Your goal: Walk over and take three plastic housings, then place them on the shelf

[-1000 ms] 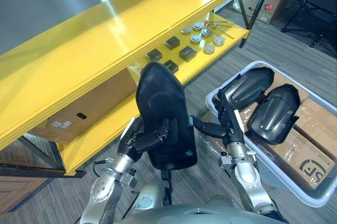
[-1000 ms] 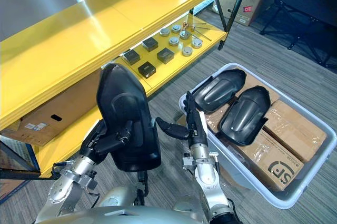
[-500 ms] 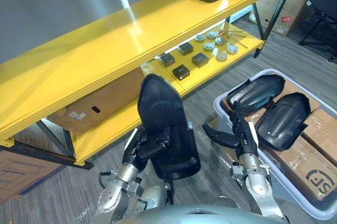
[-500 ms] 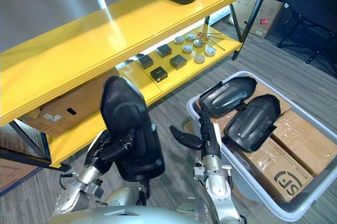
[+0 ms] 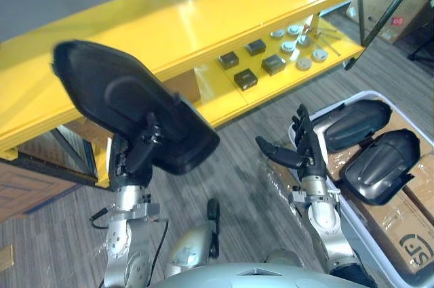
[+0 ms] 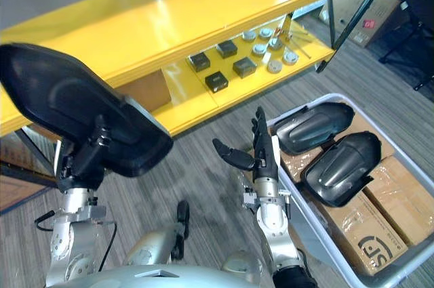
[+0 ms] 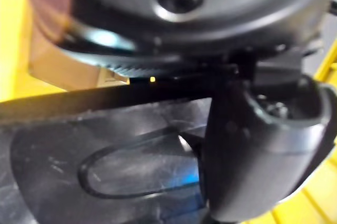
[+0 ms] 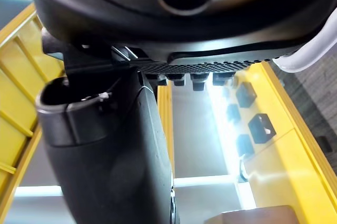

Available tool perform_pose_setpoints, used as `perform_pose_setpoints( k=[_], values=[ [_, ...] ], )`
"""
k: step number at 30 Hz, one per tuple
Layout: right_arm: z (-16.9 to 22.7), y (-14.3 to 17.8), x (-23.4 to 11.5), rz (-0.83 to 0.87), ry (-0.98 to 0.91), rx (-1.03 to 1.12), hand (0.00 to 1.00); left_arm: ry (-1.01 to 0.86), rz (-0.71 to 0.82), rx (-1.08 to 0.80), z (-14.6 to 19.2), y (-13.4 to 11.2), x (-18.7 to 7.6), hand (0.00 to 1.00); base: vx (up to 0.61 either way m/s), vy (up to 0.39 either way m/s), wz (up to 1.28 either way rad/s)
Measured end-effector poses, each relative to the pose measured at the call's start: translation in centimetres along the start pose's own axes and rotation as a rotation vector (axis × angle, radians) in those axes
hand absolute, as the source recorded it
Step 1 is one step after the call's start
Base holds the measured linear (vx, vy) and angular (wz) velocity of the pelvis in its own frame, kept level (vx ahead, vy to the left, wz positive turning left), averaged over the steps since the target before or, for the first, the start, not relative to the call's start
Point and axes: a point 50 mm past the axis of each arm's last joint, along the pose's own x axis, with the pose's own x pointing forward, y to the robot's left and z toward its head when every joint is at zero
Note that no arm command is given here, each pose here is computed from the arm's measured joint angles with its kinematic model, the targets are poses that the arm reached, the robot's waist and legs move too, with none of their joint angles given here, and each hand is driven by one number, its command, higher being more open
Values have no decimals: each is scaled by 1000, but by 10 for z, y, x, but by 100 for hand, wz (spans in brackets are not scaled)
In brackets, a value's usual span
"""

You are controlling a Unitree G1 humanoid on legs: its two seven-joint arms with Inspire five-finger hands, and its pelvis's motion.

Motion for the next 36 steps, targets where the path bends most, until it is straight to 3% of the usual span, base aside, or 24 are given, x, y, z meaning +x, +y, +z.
perform_pose_setpoints(
  k=[6,17,25,30,36],
  values=[
    [7,17,5,34,-43,110,100,-94,96,-19,12,2,4,0,-44,81,-32],
    [18,34,9,144,-107,235,100,-146,52,59,31,5,10,0,202,182,19],
    [97,-37,24,-20,-514,98,100,-137,-43,60,26,-4,22,0,381,-1,113],
    [150,-52,30,3,-785,82,100,-135,16,79,28,9,18,0,399,-174,60],
    [149,-64,29,-46,-768,181,100,-107,-110,94,25,0,22,0,234,-14,36]
  ],
)
